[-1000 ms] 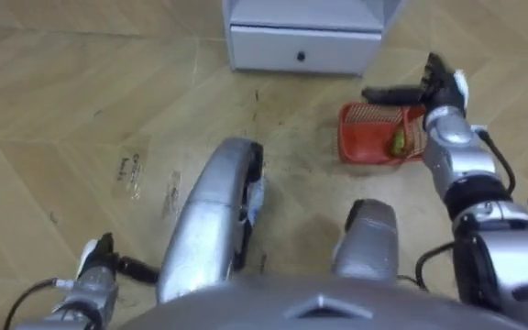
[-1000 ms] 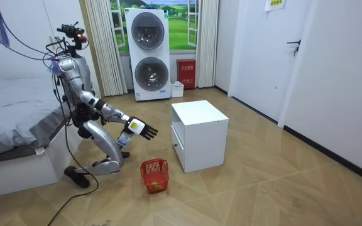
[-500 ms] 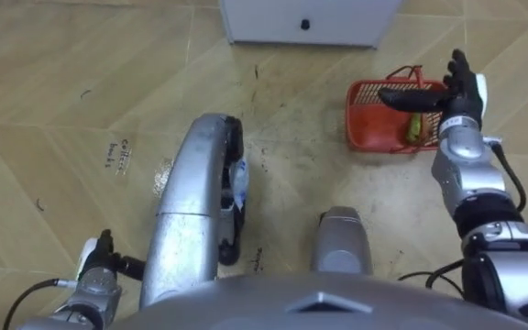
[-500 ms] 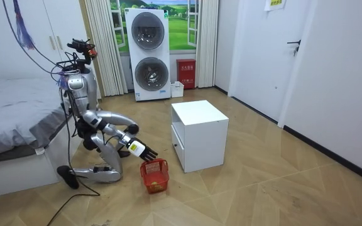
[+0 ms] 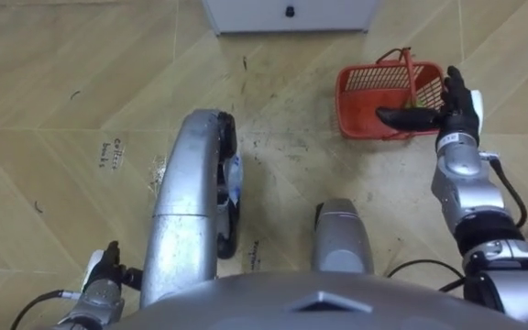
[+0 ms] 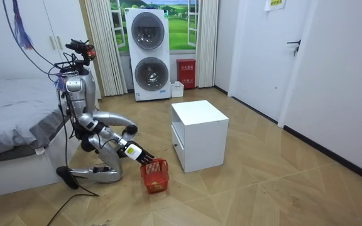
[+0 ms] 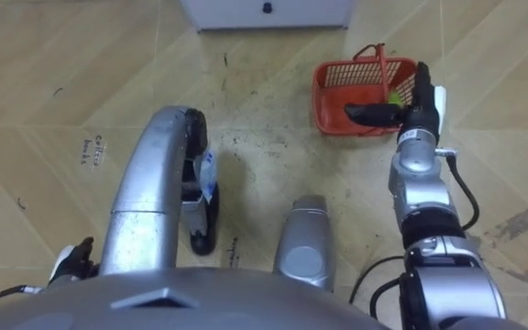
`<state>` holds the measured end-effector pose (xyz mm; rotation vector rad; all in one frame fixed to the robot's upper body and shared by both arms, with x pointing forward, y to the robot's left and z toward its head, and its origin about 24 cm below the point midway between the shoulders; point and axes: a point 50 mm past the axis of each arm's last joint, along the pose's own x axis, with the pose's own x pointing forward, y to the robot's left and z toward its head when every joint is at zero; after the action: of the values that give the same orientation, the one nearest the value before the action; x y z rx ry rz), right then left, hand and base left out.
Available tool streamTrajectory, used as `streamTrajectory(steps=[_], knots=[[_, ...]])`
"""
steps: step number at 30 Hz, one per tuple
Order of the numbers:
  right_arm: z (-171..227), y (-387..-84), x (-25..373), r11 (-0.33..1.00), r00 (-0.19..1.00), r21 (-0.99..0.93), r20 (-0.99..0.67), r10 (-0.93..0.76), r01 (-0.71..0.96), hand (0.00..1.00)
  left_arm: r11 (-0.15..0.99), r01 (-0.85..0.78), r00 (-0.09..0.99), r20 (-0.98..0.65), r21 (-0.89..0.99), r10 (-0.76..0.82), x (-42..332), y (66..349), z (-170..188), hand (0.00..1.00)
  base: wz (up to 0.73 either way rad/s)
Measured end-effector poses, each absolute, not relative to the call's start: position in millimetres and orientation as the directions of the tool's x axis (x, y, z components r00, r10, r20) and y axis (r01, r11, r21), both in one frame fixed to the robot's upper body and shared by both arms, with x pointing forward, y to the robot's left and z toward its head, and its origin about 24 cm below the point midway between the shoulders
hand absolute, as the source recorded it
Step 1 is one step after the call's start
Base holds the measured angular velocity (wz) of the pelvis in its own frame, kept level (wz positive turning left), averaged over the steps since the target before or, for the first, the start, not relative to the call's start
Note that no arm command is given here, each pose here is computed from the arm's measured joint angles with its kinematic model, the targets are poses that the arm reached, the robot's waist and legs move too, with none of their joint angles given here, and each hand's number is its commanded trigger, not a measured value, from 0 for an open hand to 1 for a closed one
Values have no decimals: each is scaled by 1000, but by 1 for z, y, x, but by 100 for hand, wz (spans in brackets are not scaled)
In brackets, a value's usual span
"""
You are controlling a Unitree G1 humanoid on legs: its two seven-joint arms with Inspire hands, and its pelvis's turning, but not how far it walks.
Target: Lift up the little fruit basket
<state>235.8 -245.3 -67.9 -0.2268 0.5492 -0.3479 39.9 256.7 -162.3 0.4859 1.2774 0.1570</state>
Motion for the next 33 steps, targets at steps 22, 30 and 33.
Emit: streamTrajectory(steps=[22, 30, 33], knots=[[-62, -290, 248, 901, 729, -333, -538, -423, 277, 0, 914, 158, 272, -906, 375, 324, 45, 260, -162, 0, 1], [-57, -313, 245, 878, 681, -379, -563, -469, 291, 0, 921, 181, 257, -921, 344, 293, 48, 259, -162, 0, 4], [-56, -316, 245, 887, 682, -370, -575, -451, 275, 0, 929, 178, 251, -928, 325, 276, 47, 258, -163, 0, 0]])
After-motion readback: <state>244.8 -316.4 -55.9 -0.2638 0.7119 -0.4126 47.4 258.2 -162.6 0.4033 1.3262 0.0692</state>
